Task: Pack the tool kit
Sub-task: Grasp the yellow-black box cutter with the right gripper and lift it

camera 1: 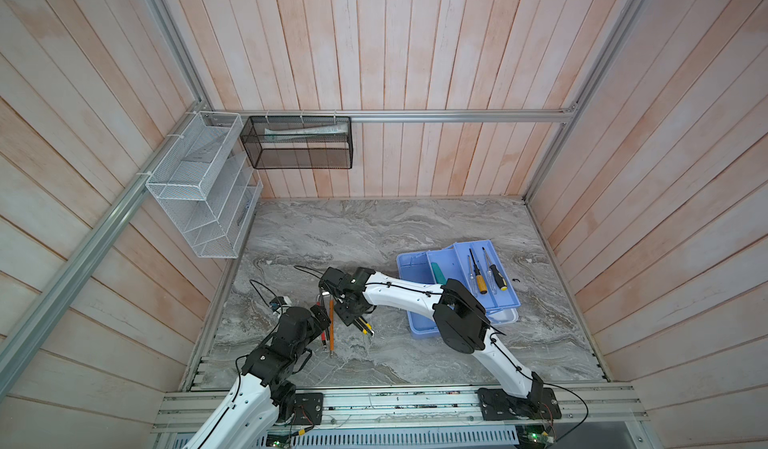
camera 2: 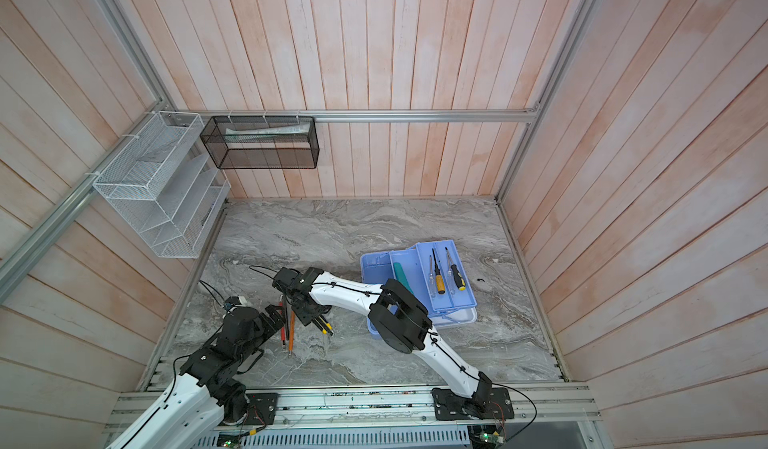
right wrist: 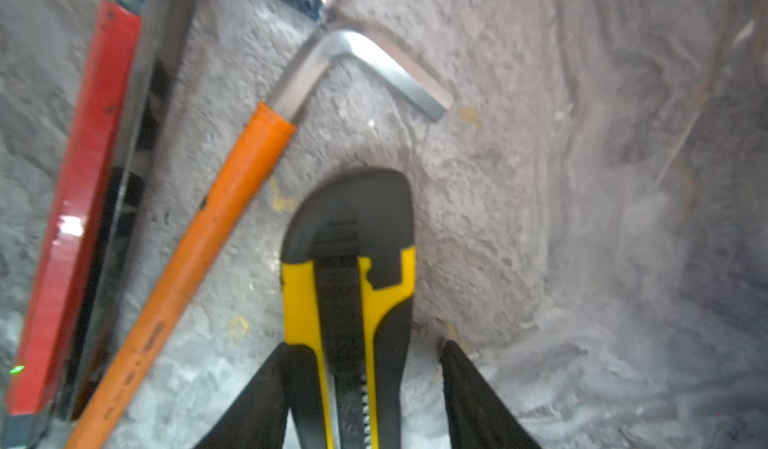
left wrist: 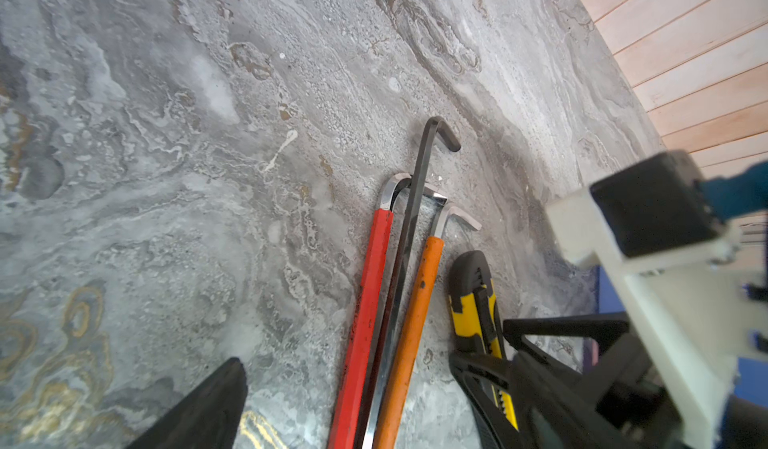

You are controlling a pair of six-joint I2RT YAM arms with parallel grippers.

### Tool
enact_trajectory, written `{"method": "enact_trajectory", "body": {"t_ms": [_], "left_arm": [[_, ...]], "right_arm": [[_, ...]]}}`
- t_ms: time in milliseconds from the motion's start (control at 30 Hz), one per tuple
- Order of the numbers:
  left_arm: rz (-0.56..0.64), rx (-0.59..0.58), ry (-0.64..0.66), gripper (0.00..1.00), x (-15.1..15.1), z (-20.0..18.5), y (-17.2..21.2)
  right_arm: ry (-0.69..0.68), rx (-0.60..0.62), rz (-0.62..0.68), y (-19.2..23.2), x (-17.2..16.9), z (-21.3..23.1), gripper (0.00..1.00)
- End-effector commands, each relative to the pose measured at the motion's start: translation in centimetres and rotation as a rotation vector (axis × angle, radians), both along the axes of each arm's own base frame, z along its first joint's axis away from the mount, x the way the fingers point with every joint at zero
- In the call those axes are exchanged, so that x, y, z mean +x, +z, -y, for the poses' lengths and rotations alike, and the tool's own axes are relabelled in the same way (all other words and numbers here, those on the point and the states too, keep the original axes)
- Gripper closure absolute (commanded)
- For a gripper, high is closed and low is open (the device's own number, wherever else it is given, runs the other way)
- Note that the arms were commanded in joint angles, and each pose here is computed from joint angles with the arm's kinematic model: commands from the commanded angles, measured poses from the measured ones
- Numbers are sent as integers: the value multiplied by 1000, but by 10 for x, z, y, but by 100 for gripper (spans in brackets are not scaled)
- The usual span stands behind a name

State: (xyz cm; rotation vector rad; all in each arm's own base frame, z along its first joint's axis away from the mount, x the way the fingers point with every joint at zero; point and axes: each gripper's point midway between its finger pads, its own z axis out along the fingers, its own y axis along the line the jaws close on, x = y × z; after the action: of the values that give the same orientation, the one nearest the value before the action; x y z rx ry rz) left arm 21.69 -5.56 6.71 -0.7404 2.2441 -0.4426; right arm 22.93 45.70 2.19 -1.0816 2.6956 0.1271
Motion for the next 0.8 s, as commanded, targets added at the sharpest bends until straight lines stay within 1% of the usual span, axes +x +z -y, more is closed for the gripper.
{"method": "enact_trajectory", "body": {"t_ms": [0, 167, 300, 433, 500, 567, 600, 667, 767], "left_arm": [[10, 15, -21, 0, 1, 1, 2], [23, 44, -35, 0, 3, -1, 9], [43, 58, -31, 0, 5, -3, 13], [63, 72, -27, 0, 8, -4, 18], [61, 84, -24, 0, 8, -6, 18], [56, 95, -20, 0, 7, -8, 15], [58, 97, -21, 0, 7, -8, 16], [67, 101, -24, 0, 8, -8, 19], [71, 111, -23, 0, 9, -9, 19]], "right_arm": [[-1, 2, 2, -2, -5, 7, 42], [24, 49, -37, -12, -15, 2, 42], [77, 63, -32, -16, -17, -1, 45], [102, 44, -17, -16, -12, -1, 55], [91, 31, -22, -17, -10, 2, 58], [86, 38, -12, -14, -7, 4, 58], [81, 44, -3, -12, -5, 5, 60], [63, 58, 9, -3, -1, 7, 68], [31, 96, 29, 15, 6, 10, 74]]}}
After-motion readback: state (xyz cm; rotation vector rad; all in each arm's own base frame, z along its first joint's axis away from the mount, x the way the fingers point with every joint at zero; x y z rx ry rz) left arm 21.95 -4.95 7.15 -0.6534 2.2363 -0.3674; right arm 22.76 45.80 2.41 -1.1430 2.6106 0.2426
